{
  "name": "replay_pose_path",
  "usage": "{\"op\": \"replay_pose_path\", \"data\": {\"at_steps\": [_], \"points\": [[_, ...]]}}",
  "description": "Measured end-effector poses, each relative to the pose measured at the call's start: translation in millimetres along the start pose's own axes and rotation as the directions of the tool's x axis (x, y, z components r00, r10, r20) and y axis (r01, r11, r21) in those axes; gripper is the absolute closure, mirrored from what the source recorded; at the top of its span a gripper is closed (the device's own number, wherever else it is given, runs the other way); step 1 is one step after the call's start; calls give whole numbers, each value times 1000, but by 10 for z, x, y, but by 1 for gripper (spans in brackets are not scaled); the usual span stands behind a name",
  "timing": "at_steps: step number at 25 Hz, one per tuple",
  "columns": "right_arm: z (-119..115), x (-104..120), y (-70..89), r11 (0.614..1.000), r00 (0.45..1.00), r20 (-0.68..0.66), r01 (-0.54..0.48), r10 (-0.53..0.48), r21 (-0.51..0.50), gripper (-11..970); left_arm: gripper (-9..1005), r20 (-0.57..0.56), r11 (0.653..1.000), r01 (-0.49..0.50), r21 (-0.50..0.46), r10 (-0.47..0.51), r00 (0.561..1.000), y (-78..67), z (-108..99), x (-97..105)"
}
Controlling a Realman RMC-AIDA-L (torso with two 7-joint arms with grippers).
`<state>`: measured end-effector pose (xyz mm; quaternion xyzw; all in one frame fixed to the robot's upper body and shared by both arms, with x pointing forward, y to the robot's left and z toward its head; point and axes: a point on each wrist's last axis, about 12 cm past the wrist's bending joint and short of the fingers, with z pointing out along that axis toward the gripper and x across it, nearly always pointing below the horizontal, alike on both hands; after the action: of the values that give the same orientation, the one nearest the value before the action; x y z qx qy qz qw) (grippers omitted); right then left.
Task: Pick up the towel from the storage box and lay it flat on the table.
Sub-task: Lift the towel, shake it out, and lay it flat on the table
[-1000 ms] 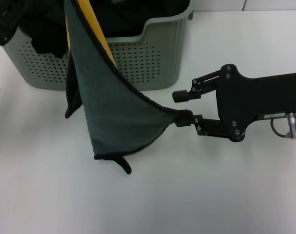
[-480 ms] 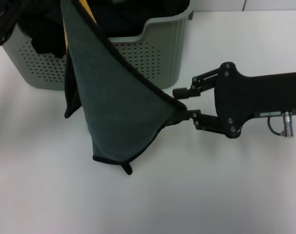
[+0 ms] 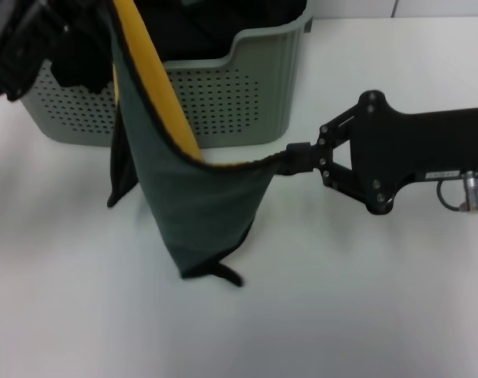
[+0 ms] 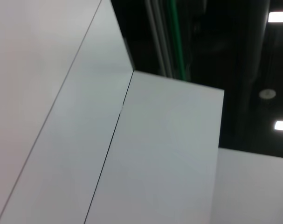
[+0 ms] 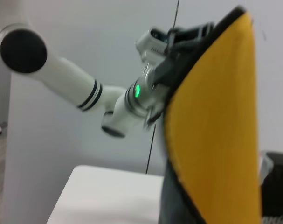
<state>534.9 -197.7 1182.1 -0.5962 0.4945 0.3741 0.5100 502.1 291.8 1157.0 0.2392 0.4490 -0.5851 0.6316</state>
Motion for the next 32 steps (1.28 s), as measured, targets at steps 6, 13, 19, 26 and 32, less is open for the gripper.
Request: {"op": "replay_pose_path", "data": {"at_steps": [6,13,19,26,32], "points": [[-166,-358,2,997,995,58,-78,78,6,956,978,-113,994,101,-34,-105,988,-55,-158,48],[-391,-810,294,989,980,135,-138,144,-57,952,977,-210,985,159,-72,-171,963,-388,-418,48],[-552,-981,750,982,960,217,-157,176,-101,948,977,-244,976,216,-32,-217,945,-840,-499,139],[-691,-599,791,952,913,272,-303,304,-47,944,977,-184,956,269,-113,-286,940,-903,-707,370],[-501,-51,458,910,866,290,-411,406,-48,940,977,-159,904,328,-273,-378,912,-425,-783,662]]}}
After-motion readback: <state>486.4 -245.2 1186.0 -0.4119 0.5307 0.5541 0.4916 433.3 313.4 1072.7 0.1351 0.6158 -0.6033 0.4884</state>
